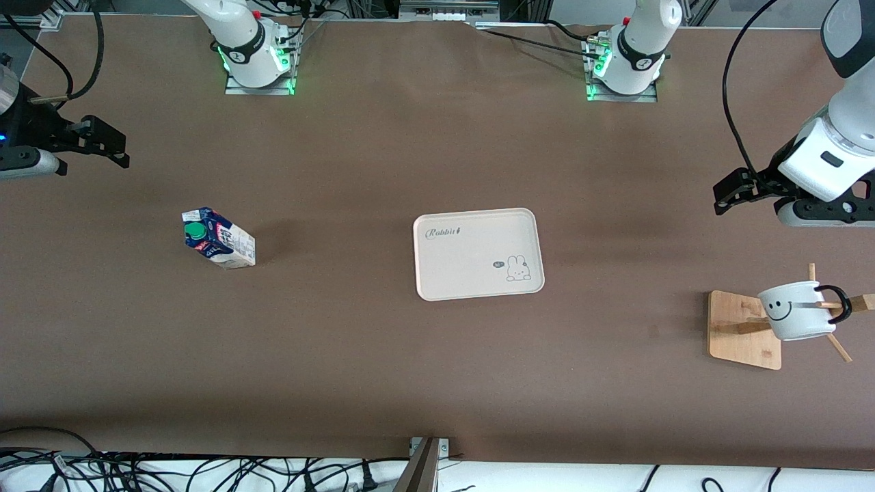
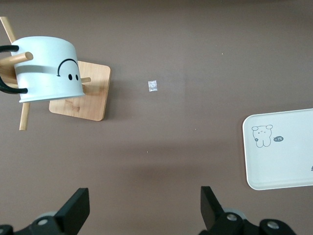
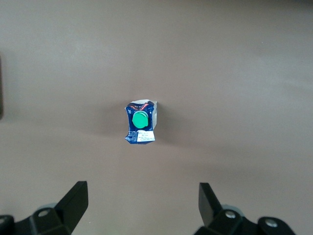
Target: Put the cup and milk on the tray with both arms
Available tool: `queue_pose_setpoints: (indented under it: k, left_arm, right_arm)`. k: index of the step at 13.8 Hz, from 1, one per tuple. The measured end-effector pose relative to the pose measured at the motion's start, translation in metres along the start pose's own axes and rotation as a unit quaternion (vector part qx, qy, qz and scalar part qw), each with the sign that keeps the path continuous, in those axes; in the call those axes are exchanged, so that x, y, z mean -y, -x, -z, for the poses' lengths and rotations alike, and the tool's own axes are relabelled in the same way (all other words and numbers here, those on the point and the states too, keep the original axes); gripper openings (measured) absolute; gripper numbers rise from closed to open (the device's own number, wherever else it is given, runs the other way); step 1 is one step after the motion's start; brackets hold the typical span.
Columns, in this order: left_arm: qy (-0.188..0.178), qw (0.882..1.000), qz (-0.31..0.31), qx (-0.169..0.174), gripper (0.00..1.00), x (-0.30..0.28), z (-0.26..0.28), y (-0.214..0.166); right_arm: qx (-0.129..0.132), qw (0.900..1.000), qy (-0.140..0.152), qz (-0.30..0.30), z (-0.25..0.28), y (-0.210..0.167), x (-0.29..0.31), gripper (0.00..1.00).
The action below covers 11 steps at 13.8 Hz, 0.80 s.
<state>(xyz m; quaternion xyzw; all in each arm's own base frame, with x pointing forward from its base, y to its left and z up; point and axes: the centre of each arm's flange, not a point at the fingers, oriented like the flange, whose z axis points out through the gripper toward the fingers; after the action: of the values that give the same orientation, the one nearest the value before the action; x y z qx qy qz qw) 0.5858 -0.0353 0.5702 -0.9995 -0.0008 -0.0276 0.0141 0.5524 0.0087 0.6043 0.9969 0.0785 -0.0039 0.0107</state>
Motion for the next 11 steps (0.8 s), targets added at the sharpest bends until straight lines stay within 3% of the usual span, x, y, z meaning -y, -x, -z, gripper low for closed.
queue_pose_setpoints:
  k: [11]
  left_arm:
    - [0.001, 1.0, 0.013, 0.021, 1.0, 0.014, -0.037, -0.042]
  right_arm:
    - [0.0, 1.0, 0.0, 0.0, 0.0, 0.0, 0.0, 1.0]
